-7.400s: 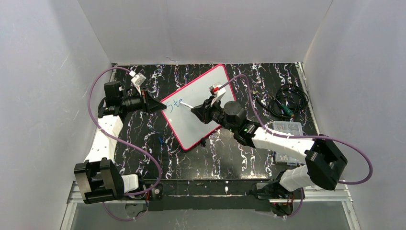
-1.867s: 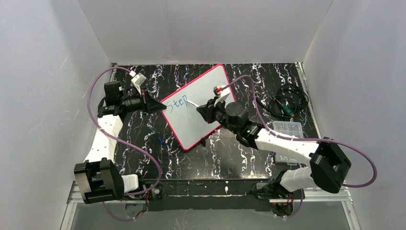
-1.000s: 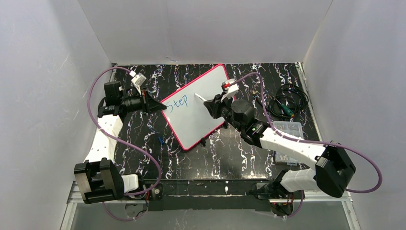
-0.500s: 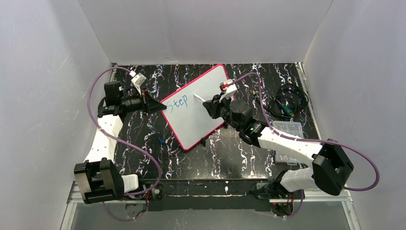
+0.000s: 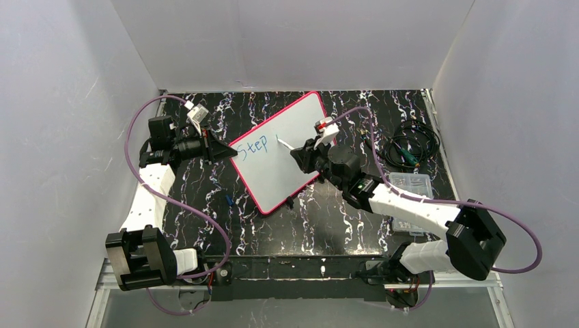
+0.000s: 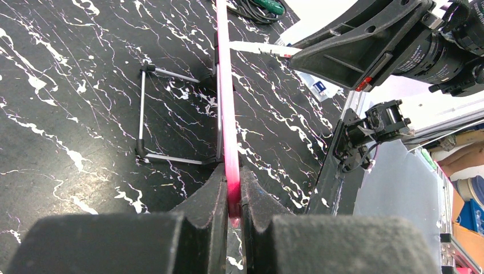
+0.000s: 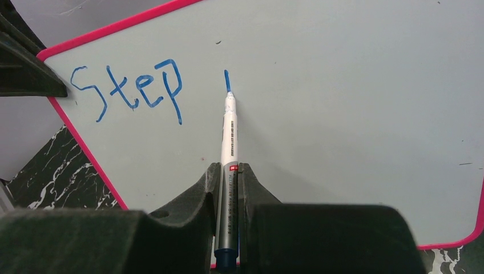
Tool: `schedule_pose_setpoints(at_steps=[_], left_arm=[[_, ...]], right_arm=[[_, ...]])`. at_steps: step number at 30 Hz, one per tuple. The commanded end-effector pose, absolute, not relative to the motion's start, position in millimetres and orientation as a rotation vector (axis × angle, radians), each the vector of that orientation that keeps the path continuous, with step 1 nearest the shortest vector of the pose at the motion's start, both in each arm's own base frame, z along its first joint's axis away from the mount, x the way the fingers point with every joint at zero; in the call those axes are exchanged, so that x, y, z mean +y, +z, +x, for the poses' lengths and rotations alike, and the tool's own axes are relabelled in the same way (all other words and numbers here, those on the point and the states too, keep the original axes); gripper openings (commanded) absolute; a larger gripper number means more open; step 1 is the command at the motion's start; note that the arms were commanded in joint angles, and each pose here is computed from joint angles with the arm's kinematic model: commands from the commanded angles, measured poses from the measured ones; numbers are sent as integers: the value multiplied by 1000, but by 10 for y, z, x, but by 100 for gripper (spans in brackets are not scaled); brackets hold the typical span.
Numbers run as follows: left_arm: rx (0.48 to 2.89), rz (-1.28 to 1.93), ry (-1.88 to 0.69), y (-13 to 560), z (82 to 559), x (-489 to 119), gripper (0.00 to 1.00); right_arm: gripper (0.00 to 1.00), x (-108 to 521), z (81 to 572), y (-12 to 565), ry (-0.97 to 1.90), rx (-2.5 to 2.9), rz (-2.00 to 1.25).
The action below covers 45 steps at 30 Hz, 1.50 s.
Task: Write a sentence on the whiteboard
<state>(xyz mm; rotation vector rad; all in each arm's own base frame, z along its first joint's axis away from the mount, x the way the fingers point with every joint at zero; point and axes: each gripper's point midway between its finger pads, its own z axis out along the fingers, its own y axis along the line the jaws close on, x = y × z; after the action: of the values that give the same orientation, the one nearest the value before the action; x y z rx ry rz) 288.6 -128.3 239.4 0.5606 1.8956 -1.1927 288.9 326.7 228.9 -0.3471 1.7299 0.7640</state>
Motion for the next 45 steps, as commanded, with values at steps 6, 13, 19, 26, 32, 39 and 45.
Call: schedule_pose_setpoints(at_steps=[6,13,19,26,32,39,45], left_arm=[[1867,626,-1272,2462,2726,-1397,0],[1868,625,-1274,2458,2728,-1398,0],[1871,622,-1274,2450,2731,-1394,0],[1874,621,-1277,2443,2739,-1396,0],[1876,619,-1278,2439,2734,-1394,0],[1872,623,-1275,2452,2733,-1397,0],[1870,624,-1275,2456,2727,-1396,0]], right_arm=[[1,3228,2815,2707,806,1635,-334],[1,3213,2892,2919,769,1572,-321],[1,3308,2962,2966,770,1542,-334],[1,3399,3005,2899,774,1551,-351],[1,3433,3024,2810,769,1568,-359],[1,3271,2950,2980,767,1534,-324],[1,3238,3004,2865,724,1566,-309]])
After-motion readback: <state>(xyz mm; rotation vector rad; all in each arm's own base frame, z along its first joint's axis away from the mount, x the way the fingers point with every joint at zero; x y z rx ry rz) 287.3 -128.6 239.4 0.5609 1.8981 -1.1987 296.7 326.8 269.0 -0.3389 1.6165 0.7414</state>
